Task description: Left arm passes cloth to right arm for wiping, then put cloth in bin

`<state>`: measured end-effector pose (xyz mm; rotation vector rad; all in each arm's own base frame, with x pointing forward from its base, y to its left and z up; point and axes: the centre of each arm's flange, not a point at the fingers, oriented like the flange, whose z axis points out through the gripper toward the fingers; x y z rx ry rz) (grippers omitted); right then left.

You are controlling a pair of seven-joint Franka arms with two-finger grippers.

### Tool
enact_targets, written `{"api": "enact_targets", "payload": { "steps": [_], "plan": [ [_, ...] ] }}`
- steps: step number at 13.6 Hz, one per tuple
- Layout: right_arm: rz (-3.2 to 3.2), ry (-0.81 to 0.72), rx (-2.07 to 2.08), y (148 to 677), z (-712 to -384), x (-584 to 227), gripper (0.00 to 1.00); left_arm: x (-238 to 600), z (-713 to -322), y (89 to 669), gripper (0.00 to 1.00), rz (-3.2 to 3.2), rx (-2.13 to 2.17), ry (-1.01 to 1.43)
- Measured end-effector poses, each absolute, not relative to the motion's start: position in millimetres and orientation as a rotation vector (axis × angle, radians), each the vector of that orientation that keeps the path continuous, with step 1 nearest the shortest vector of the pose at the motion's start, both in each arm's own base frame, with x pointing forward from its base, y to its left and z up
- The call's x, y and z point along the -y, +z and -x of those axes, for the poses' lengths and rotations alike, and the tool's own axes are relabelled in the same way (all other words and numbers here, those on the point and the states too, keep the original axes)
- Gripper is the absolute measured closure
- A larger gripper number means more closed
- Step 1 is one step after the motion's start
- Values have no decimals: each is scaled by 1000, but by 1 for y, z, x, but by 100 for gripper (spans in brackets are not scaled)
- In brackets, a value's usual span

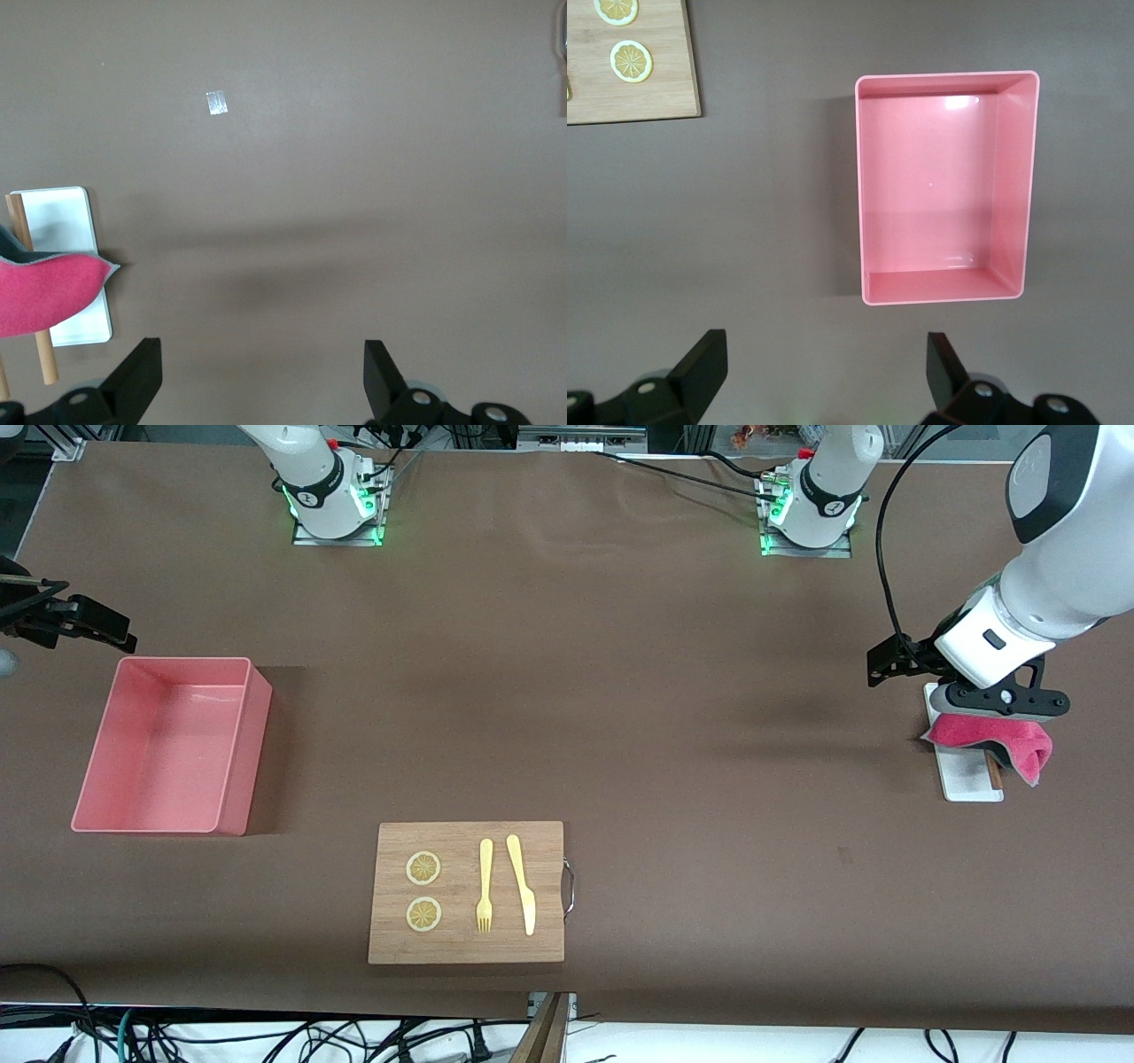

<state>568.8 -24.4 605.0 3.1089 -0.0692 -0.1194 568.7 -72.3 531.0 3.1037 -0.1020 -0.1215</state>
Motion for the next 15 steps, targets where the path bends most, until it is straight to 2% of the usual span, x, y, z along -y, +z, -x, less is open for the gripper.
{"api": "enact_targets", "payload": {
  "steps": [15],
  "plan": [
    [-3109, -119, 72, 605, -569, 25, 0, 75, -563, 515, 0, -3100, 113, -269]
  ]
}}
